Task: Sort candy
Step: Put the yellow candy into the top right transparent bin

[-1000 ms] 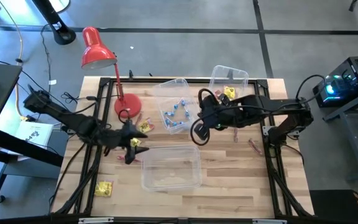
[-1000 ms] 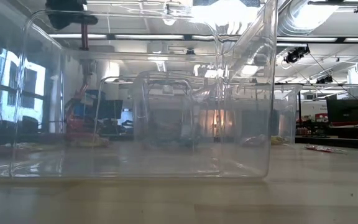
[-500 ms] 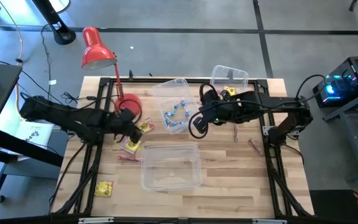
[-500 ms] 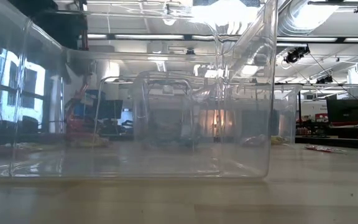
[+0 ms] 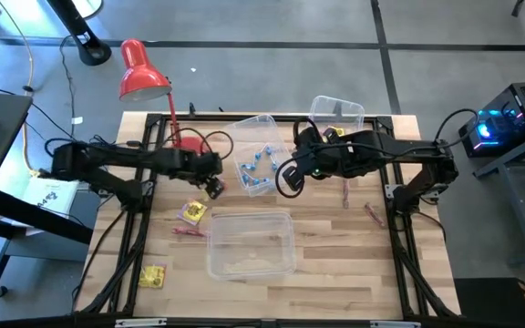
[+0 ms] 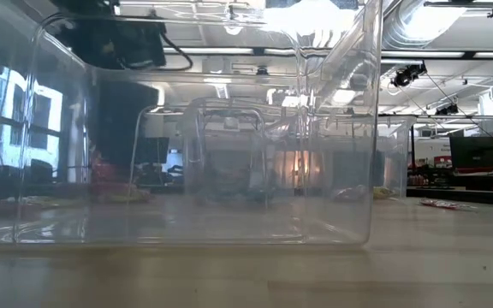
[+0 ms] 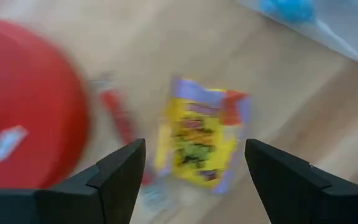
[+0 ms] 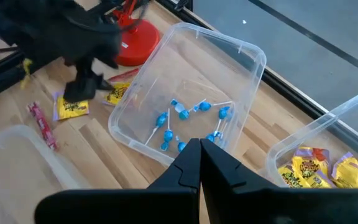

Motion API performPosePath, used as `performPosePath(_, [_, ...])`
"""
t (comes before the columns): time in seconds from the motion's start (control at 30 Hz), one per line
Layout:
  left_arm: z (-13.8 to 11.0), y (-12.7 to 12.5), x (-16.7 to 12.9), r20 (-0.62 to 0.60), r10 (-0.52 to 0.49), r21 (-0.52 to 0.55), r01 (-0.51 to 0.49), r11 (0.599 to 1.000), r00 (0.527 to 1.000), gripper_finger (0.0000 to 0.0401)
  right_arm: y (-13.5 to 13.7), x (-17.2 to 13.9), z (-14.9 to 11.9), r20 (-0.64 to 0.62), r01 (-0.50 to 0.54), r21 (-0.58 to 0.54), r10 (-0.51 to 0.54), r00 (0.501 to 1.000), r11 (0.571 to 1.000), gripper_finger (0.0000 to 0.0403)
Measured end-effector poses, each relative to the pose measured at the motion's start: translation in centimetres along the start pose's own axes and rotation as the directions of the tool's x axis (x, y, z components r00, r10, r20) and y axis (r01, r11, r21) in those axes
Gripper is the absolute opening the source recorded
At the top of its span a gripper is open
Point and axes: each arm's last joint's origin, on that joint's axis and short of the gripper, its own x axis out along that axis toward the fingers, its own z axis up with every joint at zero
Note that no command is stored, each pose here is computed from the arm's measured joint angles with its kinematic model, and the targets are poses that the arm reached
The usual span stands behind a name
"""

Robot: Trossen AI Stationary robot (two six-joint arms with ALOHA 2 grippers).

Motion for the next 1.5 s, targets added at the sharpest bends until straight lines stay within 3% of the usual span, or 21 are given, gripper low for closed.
performPosePath(0.27, [0.1,-0.7,4.5,-0.114,0.086,0.063,-0.079,0.995,0.990,0.0224,0.0,0.0,0.0,-0.001,0.001,-0.003,-0.001,1.000,1.000,0.0000])
performPosePath(0.43, [0.0,-1.2,5.6,-0.150,0.076,0.074,-0.066,0.995,0.986,0.0136,0.0,0.0,0.0,0.004,0.008,-0.004,-0.008,1.000,1.000,0.0000])
performPosePath(0.57, [-0.4,-1.6,4.0,-0.121,0.037,0.108,-0.024,0.994,0.992,0.0026,0.0,0.0,0.0,0.004,0.009,-0.004,-0.009,1.000,1.000,0.0000])
performPosePath(0.77, [-0.8,-0.3,-1.3,0.009,-0.002,0.015,0.002,1.000,1.000,0.0021,0.0,0.0,0.0,0.004,0.009,-0.021,-0.009,1.000,1.000,0.0000])
performPosePath(0.83, [-1.0,0.2,-3.5,0.093,-0.062,-0.011,0.064,0.998,0.994,0.0011,0.0,0.0,0.0,0.000,0.005,-0.039,-0.005,1.000,0.999,0.0000])
performPosePath(0.93, [-1.2,0.7,-6.9,0.266,-0.196,-0.036,0.212,0.977,0.944,0.0009,0.0,0.0,0.0,-0.005,-0.002,-0.048,0.002,1.000,0.999,0.0000])
performPosePath(1.07, [-0.8,1.1,-10.8,0.524,-0.323,-0.051,0.407,0.912,0.788,0.0008,0.5,0.2,0.5,0.037,-0.038,-0.023,0.039,0.999,0.999,0.0000])
performPosePath(1.27, [0.5,0.4,-12.6,0.669,-0.405,0.012,0.536,0.844,0.623,0.0006,2.7,1.9,2.5,0.151,-0.219,-0.026,0.221,0.964,0.975,0.0000])
performPosePath(1.37, [1.4,-0.8,-12.5,0.671,-0.444,0.069,0.546,0.835,0.594,0.0005,3.6,3.2,3.3,0.206,-0.263,-0.016,0.261,0.943,0.965,0.0006])
performPosePath(1.5, [2.8,-2.1,-12.8,0.666,-0.439,0.105,0.506,0.856,0.604,0.0005,3.9,4.2,3.7,0.220,-0.287,0.014,0.277,0.935,0.958,0.0042])
